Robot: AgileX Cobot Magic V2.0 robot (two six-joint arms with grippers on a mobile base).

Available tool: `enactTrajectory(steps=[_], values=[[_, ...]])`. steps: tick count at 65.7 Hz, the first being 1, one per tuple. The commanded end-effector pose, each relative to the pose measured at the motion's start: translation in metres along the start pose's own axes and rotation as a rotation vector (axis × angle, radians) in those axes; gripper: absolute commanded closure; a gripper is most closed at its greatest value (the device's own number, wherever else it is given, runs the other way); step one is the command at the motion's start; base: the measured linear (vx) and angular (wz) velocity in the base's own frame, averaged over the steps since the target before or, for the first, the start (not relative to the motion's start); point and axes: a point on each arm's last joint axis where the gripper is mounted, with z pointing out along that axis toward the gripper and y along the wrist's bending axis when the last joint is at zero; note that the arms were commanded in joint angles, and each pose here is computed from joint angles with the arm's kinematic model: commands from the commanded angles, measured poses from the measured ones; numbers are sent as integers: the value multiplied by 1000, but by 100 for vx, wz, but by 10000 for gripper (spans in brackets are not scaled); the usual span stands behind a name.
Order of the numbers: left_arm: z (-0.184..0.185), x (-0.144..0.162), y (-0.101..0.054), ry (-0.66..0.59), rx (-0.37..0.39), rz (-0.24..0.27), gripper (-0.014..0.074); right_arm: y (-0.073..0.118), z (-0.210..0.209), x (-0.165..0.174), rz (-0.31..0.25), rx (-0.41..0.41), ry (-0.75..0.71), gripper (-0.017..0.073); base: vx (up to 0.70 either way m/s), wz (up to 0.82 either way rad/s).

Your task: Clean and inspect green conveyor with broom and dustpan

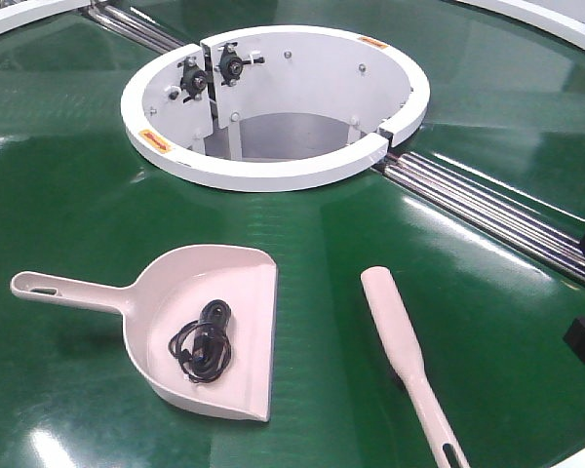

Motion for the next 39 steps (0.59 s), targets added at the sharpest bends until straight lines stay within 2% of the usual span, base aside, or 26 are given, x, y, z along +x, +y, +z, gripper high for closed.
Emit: enactTrajectory(steps=[1, 8, 19, 28, 39], values=[[0, -1, 0, -73, -9, -19, 616, -3, 0, -16, -21, 32, -97, 561, 0, 0], [0, -1, 0, -73, -9, -19, 616, -2, 0, -16, -52, 29, -100, 561, 0, 0], [0, -1, 0, -73, -9, -19, 616, -12, -5, -18, -14, 102, -120, 561, 0, 0], [0, -1, 0, -73, -9, -19, 616, -15, -21, -18, -55, 146, -137, 561, 0, 0], [0, -1, 0, -73, -9, -19, 616, -14, -43, 26, -59, 157, -165, 561, 0, 0]])
